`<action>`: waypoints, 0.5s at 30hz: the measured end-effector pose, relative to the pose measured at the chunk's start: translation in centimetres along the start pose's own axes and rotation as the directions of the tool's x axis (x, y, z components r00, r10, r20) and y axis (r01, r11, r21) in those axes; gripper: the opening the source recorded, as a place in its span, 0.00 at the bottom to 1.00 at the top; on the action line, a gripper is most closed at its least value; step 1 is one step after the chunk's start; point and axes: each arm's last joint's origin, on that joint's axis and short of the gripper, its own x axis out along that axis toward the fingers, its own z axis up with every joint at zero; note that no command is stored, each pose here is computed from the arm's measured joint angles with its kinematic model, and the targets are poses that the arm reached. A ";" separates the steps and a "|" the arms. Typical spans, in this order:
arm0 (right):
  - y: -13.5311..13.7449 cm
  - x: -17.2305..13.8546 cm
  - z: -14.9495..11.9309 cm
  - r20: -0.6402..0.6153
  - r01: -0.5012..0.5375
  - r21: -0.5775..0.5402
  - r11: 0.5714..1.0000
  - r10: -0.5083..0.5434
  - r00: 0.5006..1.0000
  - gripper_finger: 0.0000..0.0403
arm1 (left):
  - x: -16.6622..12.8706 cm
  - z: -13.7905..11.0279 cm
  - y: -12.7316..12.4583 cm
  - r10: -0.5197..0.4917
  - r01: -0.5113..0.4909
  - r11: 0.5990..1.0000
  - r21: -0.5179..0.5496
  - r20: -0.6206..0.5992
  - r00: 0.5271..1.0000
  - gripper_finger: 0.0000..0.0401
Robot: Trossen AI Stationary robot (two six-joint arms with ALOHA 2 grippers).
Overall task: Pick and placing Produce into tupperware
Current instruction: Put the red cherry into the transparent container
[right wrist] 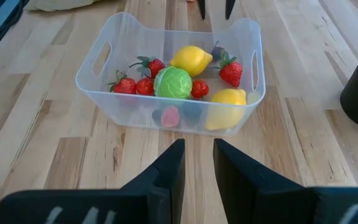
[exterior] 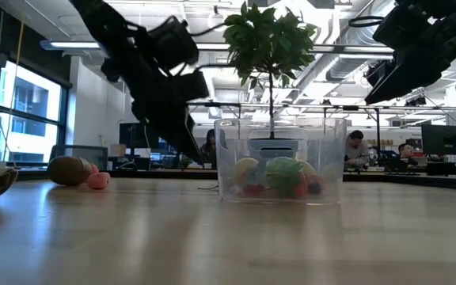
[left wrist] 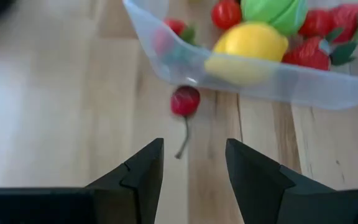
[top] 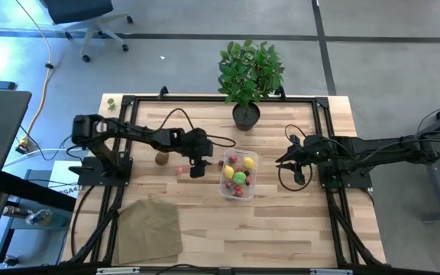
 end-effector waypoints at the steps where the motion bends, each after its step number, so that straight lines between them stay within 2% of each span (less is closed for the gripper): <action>1: 0.0 0.0 0.0 0.000 0.000 0.000 1.000 0.000 1.000 0.18 | 0.4 -0.1 0.0 -0.016 0.016 1.000 -0.004 -0.002 1.000 0.40; 9: 0.0 0.0 0.0 0.000 0.000 0.000 1.000 0.000 1.000 0.18 | 1.5 0.3 -0.2 -0.042 0.039 0.998 0.053 0.058 0.997 0.40; 15: 0.0 0.0 0.0 0.000 0.000 0.000 1.000 0.000 1.000 0.18 | 1.6 0.7 -1.1 0.010 -0.023 0.989 0.147 0.086 0.996 0.40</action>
